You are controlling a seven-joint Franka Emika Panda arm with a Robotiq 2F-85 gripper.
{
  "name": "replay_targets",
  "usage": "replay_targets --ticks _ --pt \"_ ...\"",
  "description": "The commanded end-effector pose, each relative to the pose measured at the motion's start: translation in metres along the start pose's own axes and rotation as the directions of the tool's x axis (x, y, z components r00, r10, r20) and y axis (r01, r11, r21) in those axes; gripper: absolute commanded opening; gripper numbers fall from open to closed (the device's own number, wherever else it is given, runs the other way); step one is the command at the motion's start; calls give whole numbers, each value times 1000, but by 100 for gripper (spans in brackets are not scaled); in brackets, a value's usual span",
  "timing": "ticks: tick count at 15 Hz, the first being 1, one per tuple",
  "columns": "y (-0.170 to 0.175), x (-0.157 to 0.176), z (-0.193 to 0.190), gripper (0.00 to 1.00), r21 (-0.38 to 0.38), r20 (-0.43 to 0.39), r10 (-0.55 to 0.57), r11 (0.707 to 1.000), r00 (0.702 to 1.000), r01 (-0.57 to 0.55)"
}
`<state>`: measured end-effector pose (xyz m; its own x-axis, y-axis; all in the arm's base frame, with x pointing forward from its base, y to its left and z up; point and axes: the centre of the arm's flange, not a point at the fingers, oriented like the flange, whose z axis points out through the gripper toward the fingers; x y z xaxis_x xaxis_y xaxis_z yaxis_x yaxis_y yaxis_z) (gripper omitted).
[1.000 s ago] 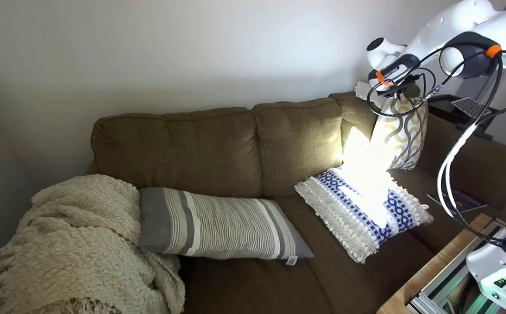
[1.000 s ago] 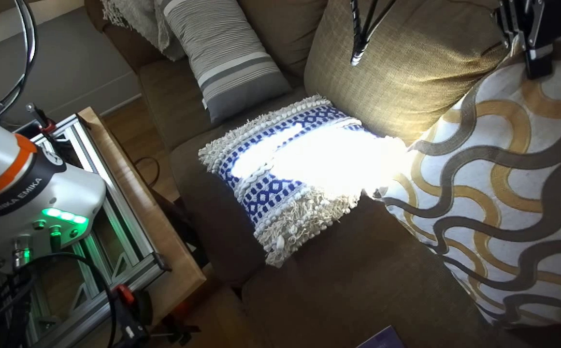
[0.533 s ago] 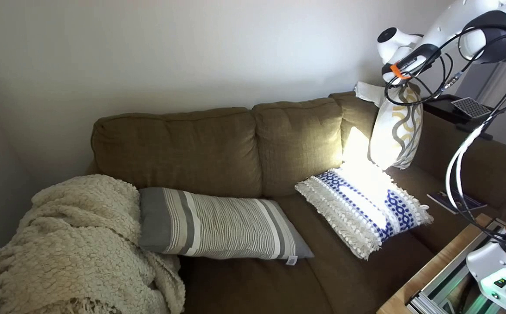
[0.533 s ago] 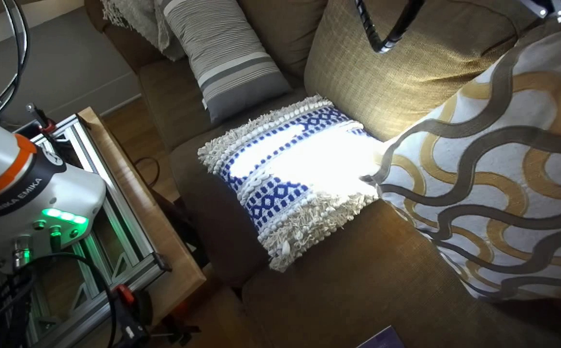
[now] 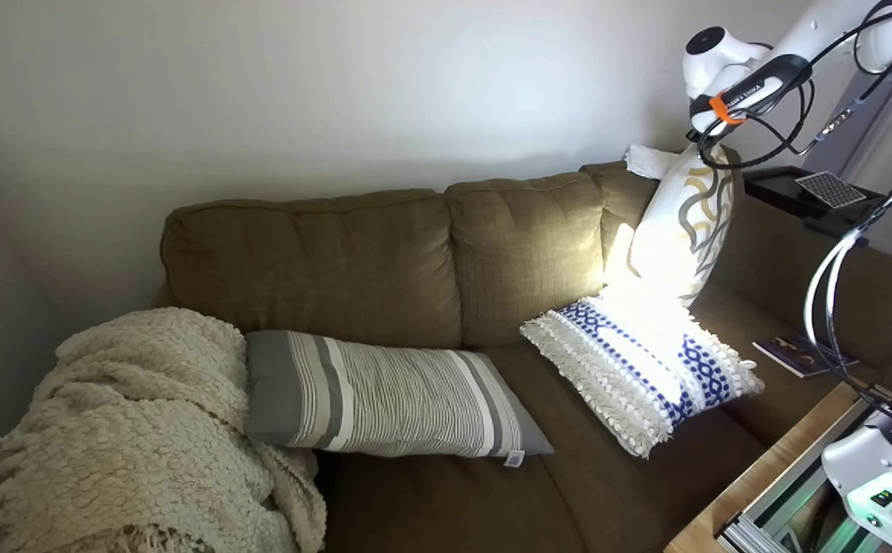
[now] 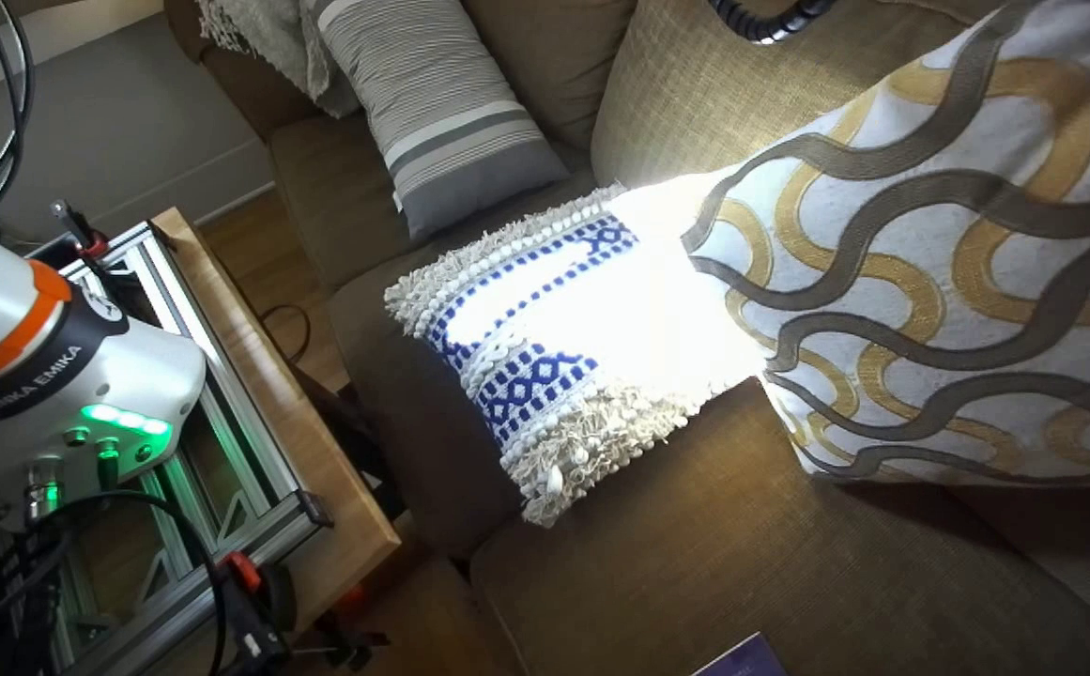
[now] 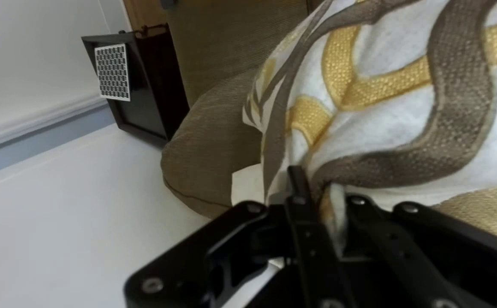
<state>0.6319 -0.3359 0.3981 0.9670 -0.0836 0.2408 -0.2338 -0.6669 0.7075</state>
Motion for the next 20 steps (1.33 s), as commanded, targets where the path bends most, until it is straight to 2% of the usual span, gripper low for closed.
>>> replay_targets --ticks 1,5,7,9,14,20 --pt "6 -18 -51 3 48 -73 -89 995 993 93" --pt "-19 -20 -74 3 111 -112 -212 968 971 224" --pt "-51 -21 -79 3 160 -129 -274 943 953 293" --pt "-86 -26 -85 3 220 -140 -356 899 924 379" --pt "-165 -37 -109 3 378 -189 -494 761 849 527" --pt "-192 -33 -151 3 557 -284 -570 557 771 616"
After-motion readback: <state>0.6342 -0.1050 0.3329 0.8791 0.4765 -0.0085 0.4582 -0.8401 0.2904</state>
